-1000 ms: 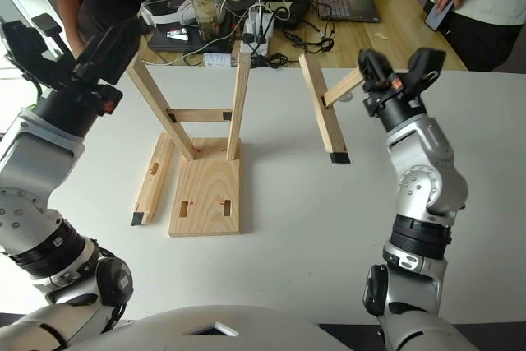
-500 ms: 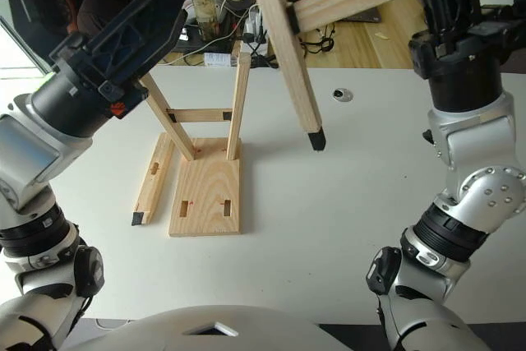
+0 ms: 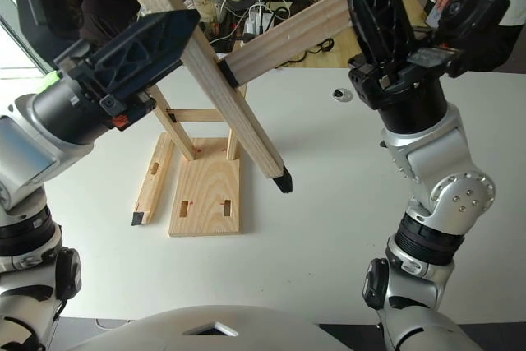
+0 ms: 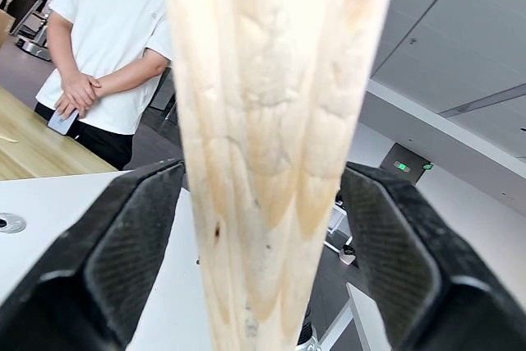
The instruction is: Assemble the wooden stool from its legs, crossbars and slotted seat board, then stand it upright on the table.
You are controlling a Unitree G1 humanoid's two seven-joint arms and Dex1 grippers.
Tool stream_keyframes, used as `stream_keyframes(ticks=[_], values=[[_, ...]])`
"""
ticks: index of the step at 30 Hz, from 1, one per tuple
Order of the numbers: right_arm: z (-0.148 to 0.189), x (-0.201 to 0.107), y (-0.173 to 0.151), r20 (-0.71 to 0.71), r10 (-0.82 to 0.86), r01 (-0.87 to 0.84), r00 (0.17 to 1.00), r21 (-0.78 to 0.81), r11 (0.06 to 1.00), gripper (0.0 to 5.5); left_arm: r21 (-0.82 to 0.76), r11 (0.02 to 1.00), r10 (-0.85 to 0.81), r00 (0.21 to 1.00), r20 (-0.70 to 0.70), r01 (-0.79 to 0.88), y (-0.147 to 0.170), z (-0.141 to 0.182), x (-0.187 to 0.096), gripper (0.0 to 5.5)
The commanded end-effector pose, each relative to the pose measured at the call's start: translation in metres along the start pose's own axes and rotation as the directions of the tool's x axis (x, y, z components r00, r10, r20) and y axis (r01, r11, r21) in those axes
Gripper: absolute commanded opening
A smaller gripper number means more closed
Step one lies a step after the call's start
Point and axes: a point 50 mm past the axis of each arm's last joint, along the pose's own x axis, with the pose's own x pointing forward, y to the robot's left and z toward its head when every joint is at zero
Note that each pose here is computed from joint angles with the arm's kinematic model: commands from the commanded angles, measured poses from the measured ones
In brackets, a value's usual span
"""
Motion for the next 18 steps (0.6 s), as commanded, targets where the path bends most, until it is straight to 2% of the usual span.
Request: stream_keyframes(ticks=[1,6,18], values=[[-0.0039,-0.0048,-0.0049,-0.027,0.013,-0.011,1.000,0.086,0.996,0.37,0.022,0.998,-0.058,0.998,-0.012,0.058,-0.0079,-0.0010,-0.0028,3.42],[-0.0068,-0.0039,-0.0095,-0.044,0.032,-0.026,0.999,0.126,0.992,0.37,0.044,0.987,-0.155,0.988,-0.015,0.155,-0.0174,-0.0015,-0.0047,3.33],[-0.0093,-0.0008,-0.0086,-0.053,0.064,-0.058,0.997,0.116,0.992,0.37,0.009,0.989,-0.151,0.989,-0.002,0.151,-0.0127,-0.0045,-0.0057,3.33]])
